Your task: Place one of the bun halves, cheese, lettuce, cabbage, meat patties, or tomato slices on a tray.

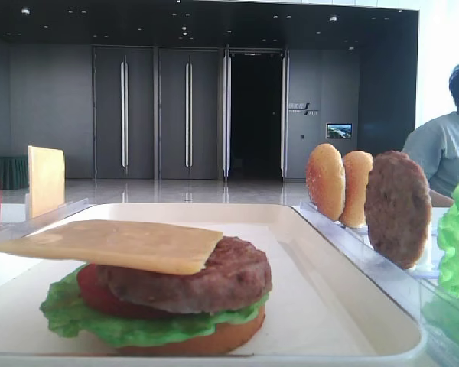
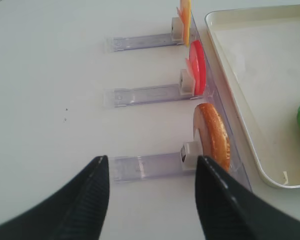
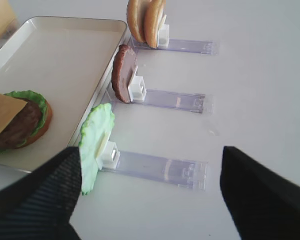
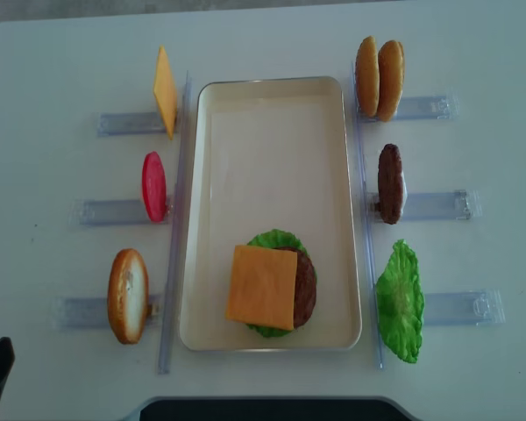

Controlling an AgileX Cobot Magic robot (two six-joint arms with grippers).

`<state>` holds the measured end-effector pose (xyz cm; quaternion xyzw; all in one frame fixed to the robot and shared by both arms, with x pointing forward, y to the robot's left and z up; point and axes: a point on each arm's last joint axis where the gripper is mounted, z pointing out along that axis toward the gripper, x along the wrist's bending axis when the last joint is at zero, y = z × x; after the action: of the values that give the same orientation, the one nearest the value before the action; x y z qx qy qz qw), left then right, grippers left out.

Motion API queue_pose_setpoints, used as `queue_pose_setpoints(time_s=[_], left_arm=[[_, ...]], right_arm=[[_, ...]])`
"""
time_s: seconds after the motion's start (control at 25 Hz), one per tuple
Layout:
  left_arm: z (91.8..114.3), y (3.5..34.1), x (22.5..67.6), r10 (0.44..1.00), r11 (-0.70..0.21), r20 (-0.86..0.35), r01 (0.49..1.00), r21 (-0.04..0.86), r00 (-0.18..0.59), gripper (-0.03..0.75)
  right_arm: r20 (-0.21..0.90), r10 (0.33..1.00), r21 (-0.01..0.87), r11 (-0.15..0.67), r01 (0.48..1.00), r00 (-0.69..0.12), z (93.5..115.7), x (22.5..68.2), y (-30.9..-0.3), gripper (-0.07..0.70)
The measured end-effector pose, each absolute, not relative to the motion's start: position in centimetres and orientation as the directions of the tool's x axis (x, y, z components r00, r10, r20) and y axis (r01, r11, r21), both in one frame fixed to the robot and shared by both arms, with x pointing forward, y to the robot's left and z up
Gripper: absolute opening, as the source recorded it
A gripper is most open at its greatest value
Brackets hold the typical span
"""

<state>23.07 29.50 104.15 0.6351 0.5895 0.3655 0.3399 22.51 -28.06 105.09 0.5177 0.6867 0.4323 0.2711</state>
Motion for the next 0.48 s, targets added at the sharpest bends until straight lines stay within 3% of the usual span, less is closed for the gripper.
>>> queue_pose_setpoints(time_s=[0.48], left_arm=[[104.15,29.5,23.07,0.997,-0.074,0.064,0.5,0.863,0.038,0.283]], right_arm=[[0.075,0.945,0.874,0.09,0.477,-0.317,105.09,22.51,-28.06,0.542]])
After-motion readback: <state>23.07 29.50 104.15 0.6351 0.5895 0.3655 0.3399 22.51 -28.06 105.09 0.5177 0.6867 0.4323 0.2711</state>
